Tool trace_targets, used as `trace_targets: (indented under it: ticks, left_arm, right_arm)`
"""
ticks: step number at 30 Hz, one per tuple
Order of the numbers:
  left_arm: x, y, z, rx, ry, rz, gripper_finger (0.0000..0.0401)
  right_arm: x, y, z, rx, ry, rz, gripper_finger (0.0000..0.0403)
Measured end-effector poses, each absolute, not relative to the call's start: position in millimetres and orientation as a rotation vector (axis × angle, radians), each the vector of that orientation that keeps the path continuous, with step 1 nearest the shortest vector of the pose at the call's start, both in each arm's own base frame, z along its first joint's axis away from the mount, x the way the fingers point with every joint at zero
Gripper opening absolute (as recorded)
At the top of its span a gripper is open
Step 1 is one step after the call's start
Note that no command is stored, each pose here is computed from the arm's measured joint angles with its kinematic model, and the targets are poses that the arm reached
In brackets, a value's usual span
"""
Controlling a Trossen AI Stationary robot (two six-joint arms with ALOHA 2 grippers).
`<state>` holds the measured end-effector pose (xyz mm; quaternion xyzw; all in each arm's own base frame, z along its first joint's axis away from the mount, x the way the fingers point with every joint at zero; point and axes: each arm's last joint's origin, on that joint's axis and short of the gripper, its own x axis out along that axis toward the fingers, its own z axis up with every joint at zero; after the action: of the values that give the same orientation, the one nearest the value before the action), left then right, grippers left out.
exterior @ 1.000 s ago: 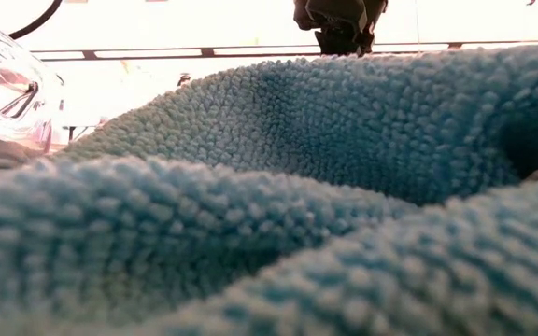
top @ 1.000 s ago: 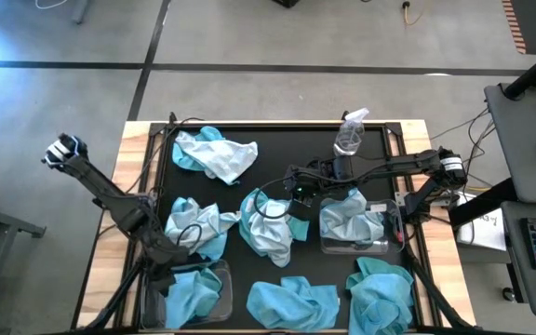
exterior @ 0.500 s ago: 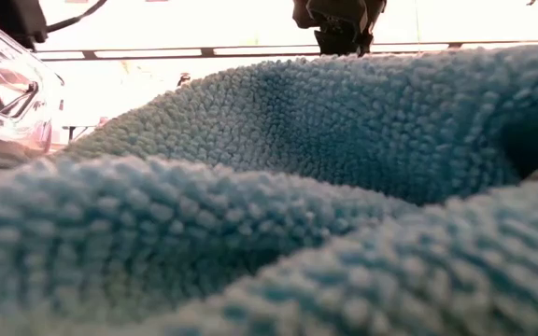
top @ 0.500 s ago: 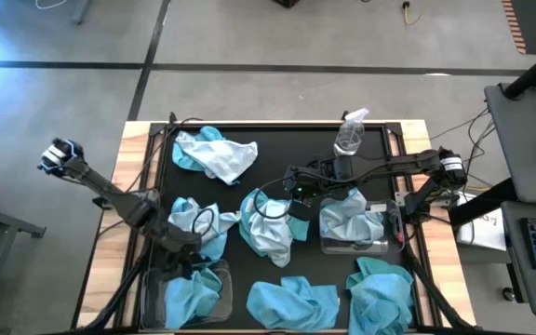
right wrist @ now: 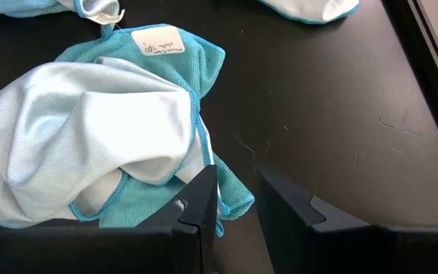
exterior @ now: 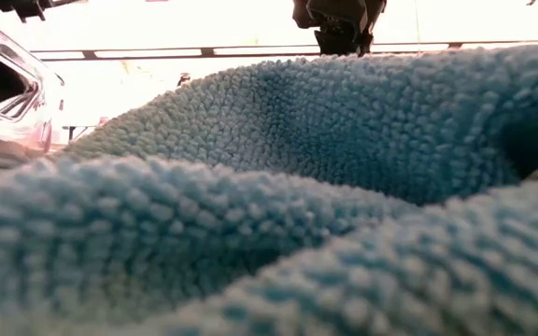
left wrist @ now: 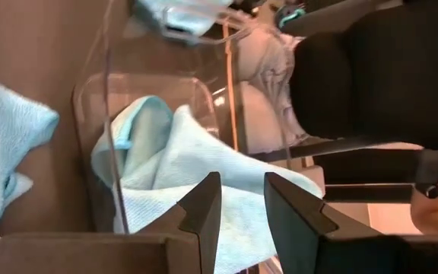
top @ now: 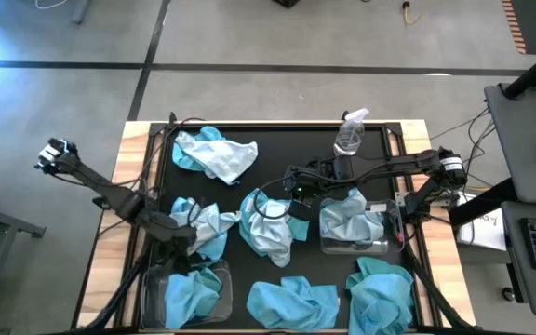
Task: Sort microfiber towel by color & place in baskets
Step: Put the light blue microfiber towel into the right transparent bin
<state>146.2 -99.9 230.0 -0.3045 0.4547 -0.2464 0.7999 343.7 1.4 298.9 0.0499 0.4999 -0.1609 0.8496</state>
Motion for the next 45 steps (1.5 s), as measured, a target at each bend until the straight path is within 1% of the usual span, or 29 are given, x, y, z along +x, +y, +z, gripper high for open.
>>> trace_targets:
  ticks: [11, 18, 21, 25, 26, 28, 32, 40, 45]
  left_arm:
    - [123.9, -84.3, 254.6, -0.509, 0.738, -0.616, 0.0087]
    - [112.3, -74.4, 264.0, -0.284, 0.562, -0.641, 0.0087]
    - [107.4, -68.0, 263.2, -0.168, 0.525, -0.573, 0.0087]
    - [99.7, -56.4, 256.3, -0.043, 0.552, -0.374, 0.0087]
    - [99.0, -54.5, 256.4, -0.043, 0.544, -0.328, 0.0087]
    - [97.5, -52.4, 259.2, -0.051, 0.509, -0.299, 0.0087]
    - [93.2, -50.0, 261.5, -0.054, 0.484, -0.306, 0.0087]
    - [87.8, -46.7, 264.7, -0.063, 0.447, -0.312, 0.0087]
    - [81.1, -42.7, 275.9, -0.061, 0.408, -0.319, 0.0087]
  right_arm:
    - [343.8, 1.4, 298.9, 0.123, 1.050, -0.350, 0.0082]
    - [344.5, 1.4, 299.3, 0.142, 1.038, -0.359, 0.0082]
    - [346.3, 1.5, 300.2, 0.151, 1.016, -0.360, 0.0082]
    - [347.2, 1.5, 300.7, 0.171, 1.002, -0.369, 0.0082]
    - [347.7, 1.5, 300.1, 0.171, 0.996, -0.369, 0.0082]
    - [348.5, 1.4, 298.0, 0.172, 0.988, -0.369, 0.0082]
    - [351.0, 0.0, 288.6, 0.149, 0.950, -0.414, 0.0082]
    - [346.9, -7.2, 272.8, 0.002, 0.910, -0.647, 0.0082]
    - [347.7, -9.1, 272.9, -0.002, 0.897, -0.662, 0.0082]
